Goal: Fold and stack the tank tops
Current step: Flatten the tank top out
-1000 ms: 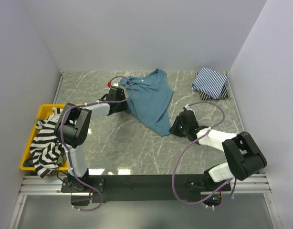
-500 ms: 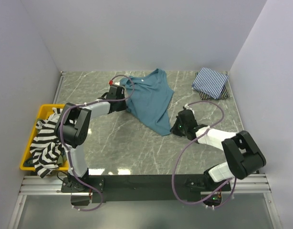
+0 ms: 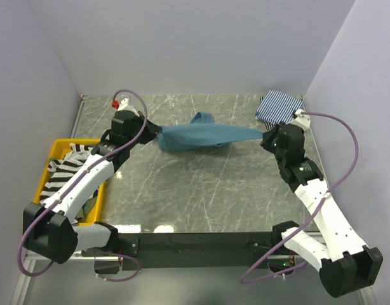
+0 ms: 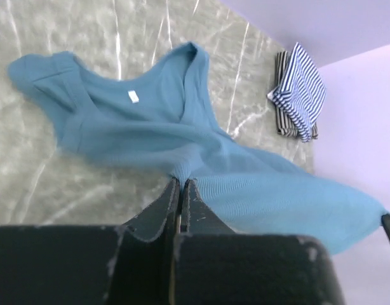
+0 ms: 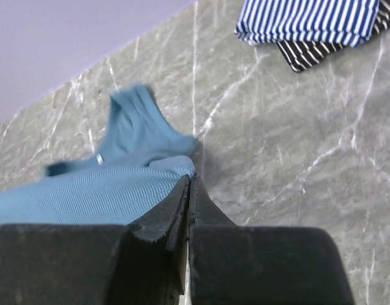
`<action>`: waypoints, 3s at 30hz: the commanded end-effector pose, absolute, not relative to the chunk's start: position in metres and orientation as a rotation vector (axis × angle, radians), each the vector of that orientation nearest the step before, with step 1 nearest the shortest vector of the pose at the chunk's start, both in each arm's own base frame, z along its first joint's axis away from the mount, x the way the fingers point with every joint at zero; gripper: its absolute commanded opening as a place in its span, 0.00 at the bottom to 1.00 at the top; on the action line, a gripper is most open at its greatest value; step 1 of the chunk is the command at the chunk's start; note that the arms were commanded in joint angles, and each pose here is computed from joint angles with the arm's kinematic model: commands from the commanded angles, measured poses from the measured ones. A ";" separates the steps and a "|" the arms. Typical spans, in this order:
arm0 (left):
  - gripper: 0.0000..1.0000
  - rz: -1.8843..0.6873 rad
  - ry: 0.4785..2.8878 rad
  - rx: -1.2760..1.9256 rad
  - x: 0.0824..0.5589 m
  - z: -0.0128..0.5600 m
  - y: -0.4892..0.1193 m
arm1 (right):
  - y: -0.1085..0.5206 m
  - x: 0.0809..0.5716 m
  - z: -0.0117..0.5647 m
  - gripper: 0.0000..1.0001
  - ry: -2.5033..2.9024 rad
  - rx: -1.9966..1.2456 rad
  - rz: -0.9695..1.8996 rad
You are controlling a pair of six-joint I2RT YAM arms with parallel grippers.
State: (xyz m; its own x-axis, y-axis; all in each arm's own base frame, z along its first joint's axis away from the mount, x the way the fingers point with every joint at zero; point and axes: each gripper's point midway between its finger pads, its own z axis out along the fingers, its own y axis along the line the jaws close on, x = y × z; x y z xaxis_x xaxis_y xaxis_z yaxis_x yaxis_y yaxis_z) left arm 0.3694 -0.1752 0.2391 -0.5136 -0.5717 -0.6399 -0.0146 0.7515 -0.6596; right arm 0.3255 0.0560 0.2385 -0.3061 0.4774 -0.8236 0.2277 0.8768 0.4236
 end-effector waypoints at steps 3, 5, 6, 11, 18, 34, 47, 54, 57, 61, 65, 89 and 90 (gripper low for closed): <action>0.00 -0.897 2.167 -0.626 0.352 0.161 -0.178 | 0.068 0.328 0.205 0.00 2.068 0.446 0.225; 0.01 -0.912 2.197 -0.677 0.347 0.135 -0.176 | 0.079 0.330 0.184 0.00 2.116 0.422 0.227; 0.01 -0.927 2.210 -0.690 0.349 0.123 -0.176 | 0.084 0.328 0.172 0.00 2.150 0.409 0.232; 0.02 -1.082 2.249 -0.702 0.340 0.094 -0.187 | 0.101 0.327 0.131 0.00 2.251 0.365 0.222; 0.20 -1.076 2.215 -0.594 0.346 0.116 -0.190 | 0.105 0.340 0.138 0.00 2.231 0.355 0.209; 0.01 -1.057 2.220 -0.434 0.256 0.156 -0.230 | 0.084 0.303 0.170 0.00 2.106 0.397 0.267; 0.01 -0.956 2.262 -0.548 0.275 0.116 -0.202 | 0.092 0.317 0.170 0.00 2.121 0.375 0.285; 0.34 -1.072 2.320 -0.616 0.326 0.072 -0.207 | 0.107 0.369 0.083 0.00 2.374 0.362 0.141; 0.52 -1.068 2.244 -0.558 0.333 0.095 -0.205 | 0.097 0.379 0.075 0.02 2.371 0.417 0.122; 0.57 -0.988 2.229 -0.506 0.317 0.105 -0.194 | 0.083 0.388 0.069 0.01 2.369 0.489 0.155; 0.53 -0.895 2.250 -0.481 0.286 0.096 -0.190 | 0.077 0.385 0.067 0.04 2.358 0.529 0.191; 0.49 -0.489 2.393 -0.275 0.265 0.042 -0.241 | 0.179 0.287 0.120 0.40 2.235 0.208 0.464; 0.48 -0.494 2.373 -0.278 0.272 0.050 -0.244 | 0.184 0.283 0.119 0.40 2.234 0.187 0.480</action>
